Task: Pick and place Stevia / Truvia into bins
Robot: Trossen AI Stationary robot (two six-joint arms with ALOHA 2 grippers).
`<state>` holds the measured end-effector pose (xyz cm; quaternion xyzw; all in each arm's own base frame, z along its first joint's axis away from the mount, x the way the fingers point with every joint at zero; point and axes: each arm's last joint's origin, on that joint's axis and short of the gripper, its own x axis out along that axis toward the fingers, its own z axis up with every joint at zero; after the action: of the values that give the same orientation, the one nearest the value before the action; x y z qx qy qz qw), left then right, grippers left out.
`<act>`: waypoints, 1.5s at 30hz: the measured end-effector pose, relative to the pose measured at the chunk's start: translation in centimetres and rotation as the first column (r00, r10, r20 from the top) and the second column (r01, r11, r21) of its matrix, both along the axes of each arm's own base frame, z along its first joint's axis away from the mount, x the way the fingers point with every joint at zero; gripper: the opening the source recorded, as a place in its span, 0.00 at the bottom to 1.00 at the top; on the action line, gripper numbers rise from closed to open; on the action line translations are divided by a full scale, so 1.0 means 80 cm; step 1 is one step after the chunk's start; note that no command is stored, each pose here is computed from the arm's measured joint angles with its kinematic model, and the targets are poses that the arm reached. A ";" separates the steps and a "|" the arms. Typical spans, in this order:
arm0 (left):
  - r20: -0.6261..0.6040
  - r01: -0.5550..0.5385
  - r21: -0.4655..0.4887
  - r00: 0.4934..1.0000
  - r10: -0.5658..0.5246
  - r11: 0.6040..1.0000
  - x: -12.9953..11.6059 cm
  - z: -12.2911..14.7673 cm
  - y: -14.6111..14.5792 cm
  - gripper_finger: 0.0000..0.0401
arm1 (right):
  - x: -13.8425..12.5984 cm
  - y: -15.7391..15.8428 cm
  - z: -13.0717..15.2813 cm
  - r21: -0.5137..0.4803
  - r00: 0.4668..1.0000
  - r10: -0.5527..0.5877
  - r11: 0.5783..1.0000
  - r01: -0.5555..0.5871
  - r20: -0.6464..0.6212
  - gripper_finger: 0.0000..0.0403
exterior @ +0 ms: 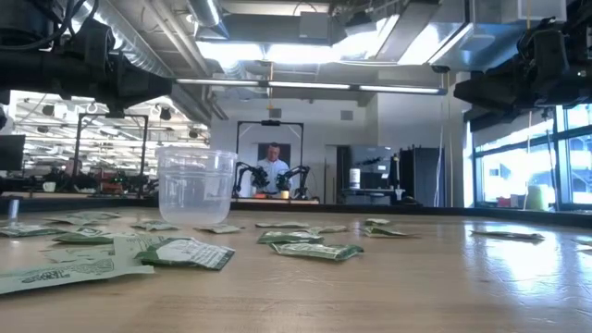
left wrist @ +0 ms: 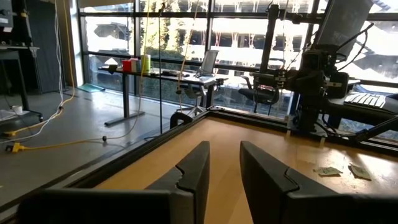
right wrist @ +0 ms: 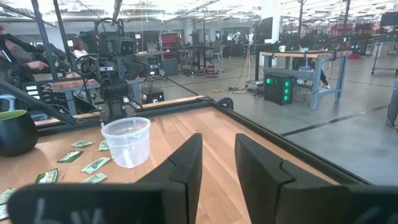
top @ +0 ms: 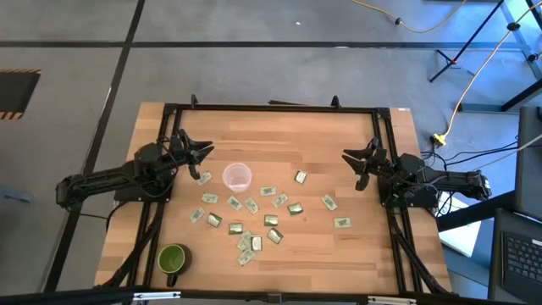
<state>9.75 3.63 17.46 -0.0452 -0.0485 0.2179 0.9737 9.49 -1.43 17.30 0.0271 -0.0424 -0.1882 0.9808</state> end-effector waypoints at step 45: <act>-0.709 -0.388 -0.513 0.694 -0.123 0.766 0.069 0.089 0.025 0.20 | -0.001 -0.003 0.002 -0.066 0.996 -0.091 0.994 0.090 -0.013 0.25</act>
<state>15.26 5.59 24.60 -0.2762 0.4009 0.2955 0.8220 9.37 -1.65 17.44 -0.0086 -0.0418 -0.2309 0.9720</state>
